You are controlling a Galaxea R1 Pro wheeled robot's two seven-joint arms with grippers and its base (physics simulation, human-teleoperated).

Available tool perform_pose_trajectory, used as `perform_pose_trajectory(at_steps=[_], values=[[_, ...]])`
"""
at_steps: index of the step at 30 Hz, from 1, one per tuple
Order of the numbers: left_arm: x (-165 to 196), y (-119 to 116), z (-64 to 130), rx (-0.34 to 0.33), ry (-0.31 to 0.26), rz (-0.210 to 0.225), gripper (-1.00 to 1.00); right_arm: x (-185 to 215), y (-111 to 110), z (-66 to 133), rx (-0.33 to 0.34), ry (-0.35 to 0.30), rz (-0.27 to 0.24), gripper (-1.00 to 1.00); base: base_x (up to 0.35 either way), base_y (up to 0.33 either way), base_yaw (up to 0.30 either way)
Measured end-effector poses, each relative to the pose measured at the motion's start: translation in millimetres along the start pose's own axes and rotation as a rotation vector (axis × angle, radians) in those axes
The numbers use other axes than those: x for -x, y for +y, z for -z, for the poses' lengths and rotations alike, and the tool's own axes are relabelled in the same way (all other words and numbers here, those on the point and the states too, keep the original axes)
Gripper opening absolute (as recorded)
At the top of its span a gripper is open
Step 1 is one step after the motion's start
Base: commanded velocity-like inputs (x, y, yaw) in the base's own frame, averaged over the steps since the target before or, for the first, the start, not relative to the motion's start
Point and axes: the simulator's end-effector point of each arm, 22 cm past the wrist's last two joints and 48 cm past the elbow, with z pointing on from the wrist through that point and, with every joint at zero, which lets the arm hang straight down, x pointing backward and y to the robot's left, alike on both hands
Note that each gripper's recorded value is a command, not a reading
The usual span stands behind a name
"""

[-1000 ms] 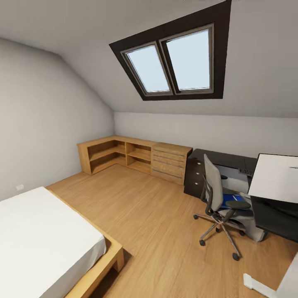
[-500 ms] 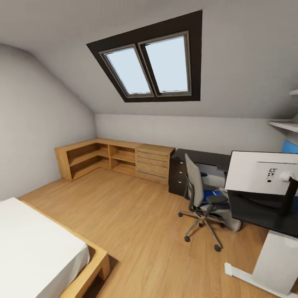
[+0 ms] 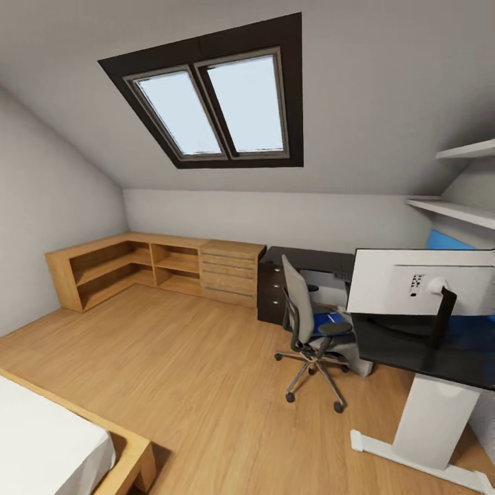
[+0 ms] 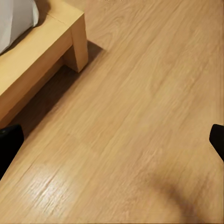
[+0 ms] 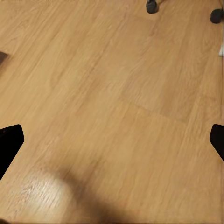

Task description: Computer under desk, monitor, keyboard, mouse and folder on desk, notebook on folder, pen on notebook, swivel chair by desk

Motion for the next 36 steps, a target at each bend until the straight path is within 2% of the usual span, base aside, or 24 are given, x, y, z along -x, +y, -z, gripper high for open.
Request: perform_pose_trajectory(at_steps=[5,16,20,24,36], values=[[-2.5,0.5,0.1,0.001,0.006,-0.001,1.0,-2.5,-0.7,-0.1,-0.001,0.006,0.0,1.0,0.205,0.0,-0.191],[-6.3,2.4,0.2,0.004,0.015,-0.002,1.0,-8.6,-1.3,0.0,-0.002,0.021,-0.002,1.0,0.022,0.0,-0.18],[9.3,3.9,0.3,0.01,-0.057,0.001,1.0,-10.9,-1.2,0.0,-0.001,0.026,-0.003,1.0,0.001,0.0,-0.164],[17.6,5.5,1.3,0.016,-0.099,0.004,1.0,-13.1,0.0,0.0,0.001,0.032,-0.002,1.0,0.0,0.0,-0.165],[10.4,9.1,-3.9,0.03,-0.092,0.018,1.0,-21.7,-0.7,-5.3,0.0,0.044,-0.002,1.0,0.0,0.0,-0.2]])
